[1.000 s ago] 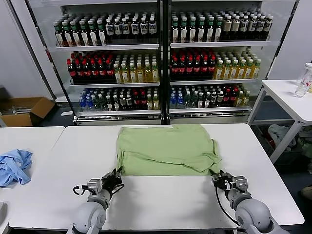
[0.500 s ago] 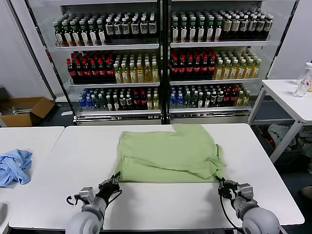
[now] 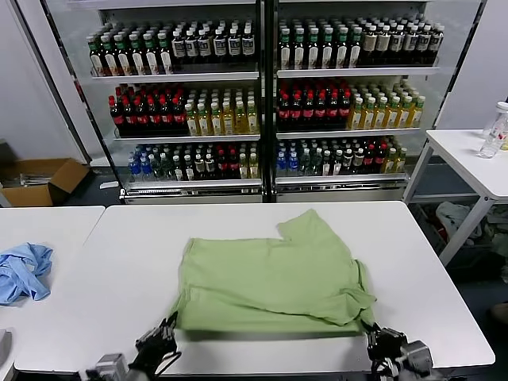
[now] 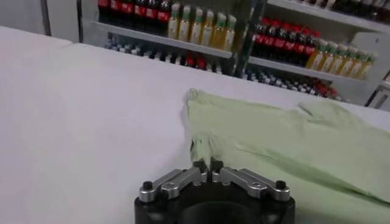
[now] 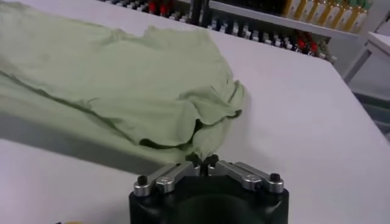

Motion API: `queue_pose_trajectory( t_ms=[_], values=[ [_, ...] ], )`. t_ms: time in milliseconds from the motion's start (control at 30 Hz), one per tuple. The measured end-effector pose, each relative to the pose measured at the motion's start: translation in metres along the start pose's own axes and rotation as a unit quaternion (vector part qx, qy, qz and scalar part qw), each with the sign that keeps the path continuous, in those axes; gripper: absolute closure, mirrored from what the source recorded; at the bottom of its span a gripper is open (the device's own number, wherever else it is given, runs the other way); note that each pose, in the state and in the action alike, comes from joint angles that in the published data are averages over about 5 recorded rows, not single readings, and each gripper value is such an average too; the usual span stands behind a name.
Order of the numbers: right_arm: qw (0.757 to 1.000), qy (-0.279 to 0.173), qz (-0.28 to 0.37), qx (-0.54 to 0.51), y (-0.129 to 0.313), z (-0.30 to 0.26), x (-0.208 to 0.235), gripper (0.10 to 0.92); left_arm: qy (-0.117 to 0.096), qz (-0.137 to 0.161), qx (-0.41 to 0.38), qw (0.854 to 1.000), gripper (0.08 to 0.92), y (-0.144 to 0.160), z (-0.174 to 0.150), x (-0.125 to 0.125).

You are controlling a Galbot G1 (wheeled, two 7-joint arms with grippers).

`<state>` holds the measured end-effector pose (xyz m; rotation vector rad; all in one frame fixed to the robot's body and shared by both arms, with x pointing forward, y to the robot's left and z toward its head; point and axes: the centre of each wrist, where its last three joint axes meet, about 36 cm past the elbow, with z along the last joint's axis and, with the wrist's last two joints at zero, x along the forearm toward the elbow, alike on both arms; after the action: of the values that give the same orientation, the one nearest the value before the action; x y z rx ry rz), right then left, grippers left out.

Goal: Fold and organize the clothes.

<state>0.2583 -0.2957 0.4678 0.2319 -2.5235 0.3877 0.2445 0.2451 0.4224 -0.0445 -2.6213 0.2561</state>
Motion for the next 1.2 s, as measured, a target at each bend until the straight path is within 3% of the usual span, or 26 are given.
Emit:
queue_pose_trajectory(
  t_ms=[233, 467, 633, 833, 1200],
  values=[
    [0.999, -0.037, 0.008, 0.005, -0.01, -0.02, 0.002, 0.486, -0.008, -0.007, -0.027, 1.0, 0.69, 0.002, -0.01, 0.024],
    [0.998, -0.065, 0.011, -0.014, -0.023, -0.04, -0.043, 0.286, -0.03, -0.004, -0.042, 0.999, 0.491, 0.008, -0.021, 0.012],
    [0.997, -0.073, 0.007, -0.038, -0.032, -0.059, -0.1, 0.206, -0.038, -0.006, -0.05, 0.998, 0.344, 0.015, -0.028, -0.022],
    [0.996, -0.067, 0.0, -0.063, -0.037, -0.086, -0.169, 0.2, -0.044, -0.008, -0.064, 0.997, 0.196, 0.019, -0.041, -0.079],
    [0.996, -0.057, -0.018, -0.071, -0.026, -0.15, -0.266, 0.2, -0.036, -0.014, -0.09, 0.995, 0.177, 0.006, -0.07, -0.186]
  ],
)
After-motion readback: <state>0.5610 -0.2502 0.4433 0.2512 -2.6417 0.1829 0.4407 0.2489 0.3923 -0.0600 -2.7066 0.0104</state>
